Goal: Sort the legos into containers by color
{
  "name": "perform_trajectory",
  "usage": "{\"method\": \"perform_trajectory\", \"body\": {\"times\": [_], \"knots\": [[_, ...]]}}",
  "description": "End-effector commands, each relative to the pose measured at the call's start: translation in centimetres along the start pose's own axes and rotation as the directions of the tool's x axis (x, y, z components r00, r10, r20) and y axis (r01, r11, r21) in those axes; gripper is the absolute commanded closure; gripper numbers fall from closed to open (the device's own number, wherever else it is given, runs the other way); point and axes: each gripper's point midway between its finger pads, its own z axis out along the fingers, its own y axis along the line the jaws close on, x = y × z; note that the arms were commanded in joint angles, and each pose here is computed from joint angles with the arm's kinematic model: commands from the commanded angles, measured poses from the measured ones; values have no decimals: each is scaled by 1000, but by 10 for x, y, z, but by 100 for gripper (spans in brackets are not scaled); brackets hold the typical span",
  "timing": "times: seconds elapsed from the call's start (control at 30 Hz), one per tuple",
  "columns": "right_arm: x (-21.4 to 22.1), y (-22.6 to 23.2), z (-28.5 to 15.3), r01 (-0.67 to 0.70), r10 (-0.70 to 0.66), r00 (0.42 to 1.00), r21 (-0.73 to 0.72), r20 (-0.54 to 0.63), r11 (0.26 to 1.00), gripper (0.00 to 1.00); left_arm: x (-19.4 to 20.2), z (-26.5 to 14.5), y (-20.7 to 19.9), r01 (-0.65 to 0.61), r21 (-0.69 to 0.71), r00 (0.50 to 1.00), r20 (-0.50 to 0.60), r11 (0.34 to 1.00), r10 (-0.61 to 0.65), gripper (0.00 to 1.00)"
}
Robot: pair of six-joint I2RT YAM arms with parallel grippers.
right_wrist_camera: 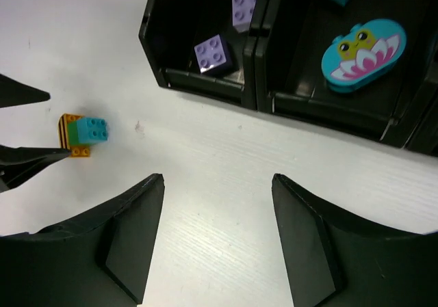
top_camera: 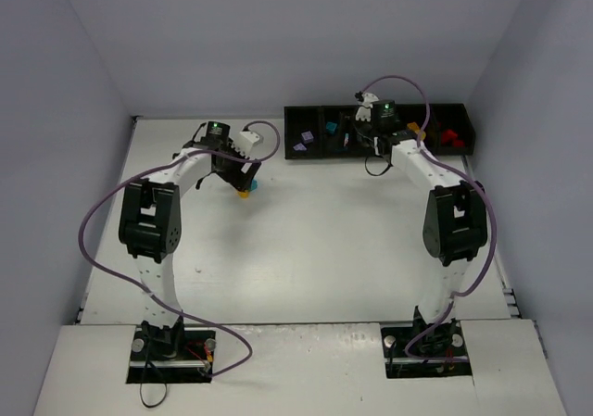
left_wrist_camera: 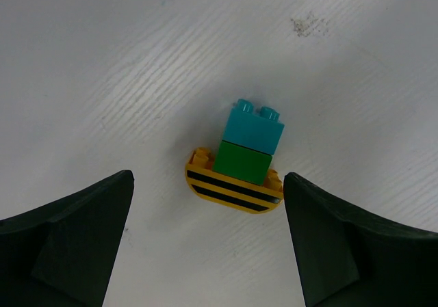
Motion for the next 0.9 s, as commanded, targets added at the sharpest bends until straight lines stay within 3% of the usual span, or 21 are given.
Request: {"method": "perform_trajectory", "body": {"times": [0.0, 0.2, 0.57, 0.8, 0.87], "knots": [[-35, 31, -28, 34, -25, 994, -78, 110, 996, 39, -15, -9, -4, -68, 48, 998, 17, 997, 67, 18], [-30, 34, -28, 28, -19, 995, -88, 100, 996, 39, -5, -1, -7, -74, 67, 997, -8, 995, 75, 34], [-10, 60, -18, 20, -14, 999, -174, 39, 985, 40, -4, 14, -15, -44, 97, 999, 6, 994, 44, 45], [23, 101, -6, 2, -20, 998, -296, -60, 955, 40, -14, 6, -28, -12, 129, 996, 95, 992, 0, 74], [31, 115, -7, -25, -8, 996, -342, -94, 939, 40, -23, 2, -31, -9, 138, 990, 138, 990, -10, 75]]}}
